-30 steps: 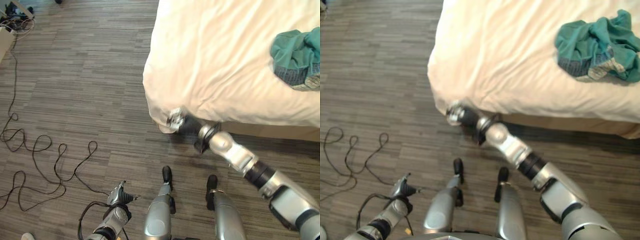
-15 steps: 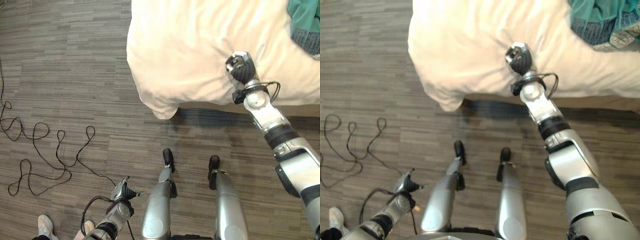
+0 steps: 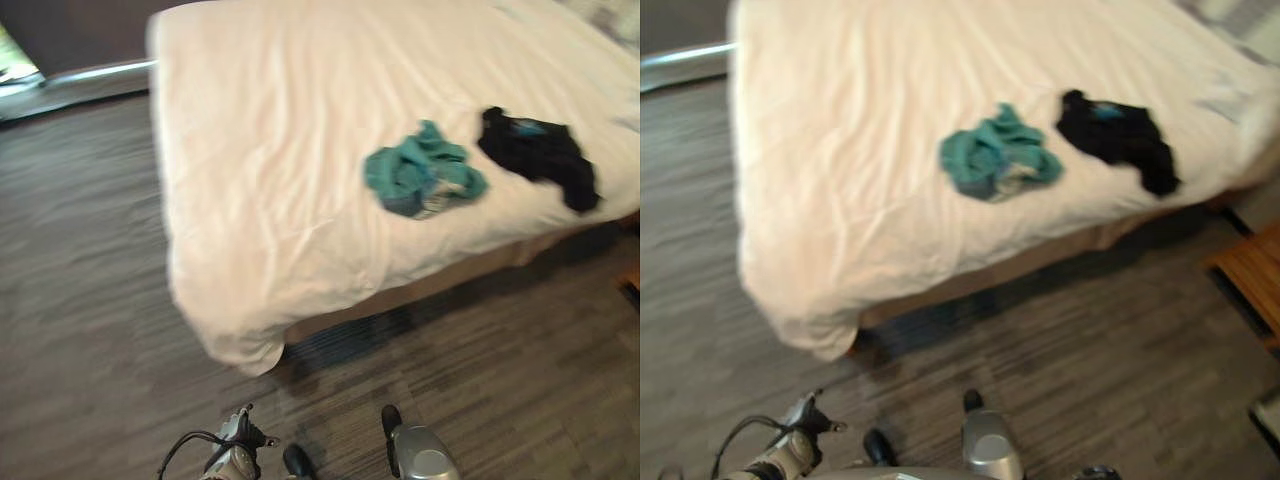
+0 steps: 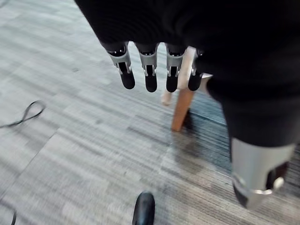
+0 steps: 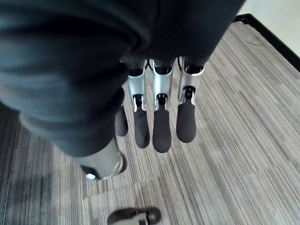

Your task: Tidy up the quilt and then pick up the clothes from the bed and put them into the laundry hamper.

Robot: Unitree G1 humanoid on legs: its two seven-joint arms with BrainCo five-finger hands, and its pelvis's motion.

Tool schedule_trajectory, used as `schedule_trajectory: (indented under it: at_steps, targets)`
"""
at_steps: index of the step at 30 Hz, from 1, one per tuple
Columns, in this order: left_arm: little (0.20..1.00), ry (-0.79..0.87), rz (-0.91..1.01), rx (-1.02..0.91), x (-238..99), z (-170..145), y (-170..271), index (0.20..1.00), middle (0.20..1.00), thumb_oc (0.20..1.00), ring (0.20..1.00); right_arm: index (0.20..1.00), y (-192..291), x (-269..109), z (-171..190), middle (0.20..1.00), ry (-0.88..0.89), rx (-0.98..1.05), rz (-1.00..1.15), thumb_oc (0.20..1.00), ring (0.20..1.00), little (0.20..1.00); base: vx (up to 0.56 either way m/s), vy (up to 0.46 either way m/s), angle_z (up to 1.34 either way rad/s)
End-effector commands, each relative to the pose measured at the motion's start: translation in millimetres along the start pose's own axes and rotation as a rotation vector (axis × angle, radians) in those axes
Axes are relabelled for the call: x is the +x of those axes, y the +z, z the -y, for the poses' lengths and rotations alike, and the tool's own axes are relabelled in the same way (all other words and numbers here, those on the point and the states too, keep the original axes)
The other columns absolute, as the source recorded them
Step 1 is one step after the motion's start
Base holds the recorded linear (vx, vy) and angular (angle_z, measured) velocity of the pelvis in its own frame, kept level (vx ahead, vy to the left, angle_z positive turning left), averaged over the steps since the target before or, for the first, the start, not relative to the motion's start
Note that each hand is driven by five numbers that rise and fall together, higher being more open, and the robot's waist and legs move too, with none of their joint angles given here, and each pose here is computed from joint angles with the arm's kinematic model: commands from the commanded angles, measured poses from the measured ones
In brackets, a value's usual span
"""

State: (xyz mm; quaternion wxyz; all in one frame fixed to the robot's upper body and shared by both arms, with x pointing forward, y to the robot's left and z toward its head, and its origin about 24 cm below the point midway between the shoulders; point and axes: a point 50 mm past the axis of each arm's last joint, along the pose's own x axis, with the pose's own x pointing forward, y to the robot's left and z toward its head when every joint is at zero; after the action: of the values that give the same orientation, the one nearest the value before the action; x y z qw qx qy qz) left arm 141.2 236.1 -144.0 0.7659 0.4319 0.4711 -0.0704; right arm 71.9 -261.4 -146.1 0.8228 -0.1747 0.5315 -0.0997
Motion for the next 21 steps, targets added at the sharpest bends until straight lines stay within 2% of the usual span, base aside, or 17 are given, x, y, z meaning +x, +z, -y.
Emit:
schedule_trajectory:
  at_steps: [1,7,9,14,18,21]
  targets:
    - [1.000,0.025,0.012,0.022,2.3,-14.0,-3.2,1.000,1.000,1.000,1.000,1.000,75.8,13.2,2.9,1.000,-0.007,-0.061,0.204,1.000,1.000,1.000,0.14,-0.267,-2.39]
    - [1.000,-0.011,-0.026,0.011,-2.0,-2.8,-17.2,1.000,1.000,1.000,1.000,1.000,31.5,14.5,1.0,1.000,-0.020,-0.091,0.020,1.000,1.000,1.000,0.21,-0.328,-1.19]
    - [1.000,-0.003,-0.016,-0.033,-3.1,-1.0,-16.8,1.000,1.000,1.000,1.000,1.000,25.9,15.0,4.5,1.000,-0.032,-0.114,-0.015,1.000,1.000,1.000,0.30,-0.277,-2.06]
    - [1.000,0.012,0.021,-0.100,-2.9,5.8,0.4,1.000,1.000,1.000,1.000,1.000,41.8,18.8,7.0,1.000,-0.057,-0.173,0.012,1.000,1.000,1.000,0.26,0.049,-1.98]
    - [1.000,0.015,0.068,-0.100,-0.9,3.2,16.4,1.000,1.000,1.000,1.000,1.000,50.9,19.7,9.2,1.000,-0.073,-0.180,0.047,1.000,1.000,1.000,0.33,0.108,-1.09]
    - [1.000,-0.002,0.041,-0.116,-1.4,5.2,10.9,1.000,1.000,1.000,1.000,1.000,39.0,17.9,2.9,1.000,-0.051,-0.151,0.009,1.000,1.000,1.000,0.42,0.127,-1.09]
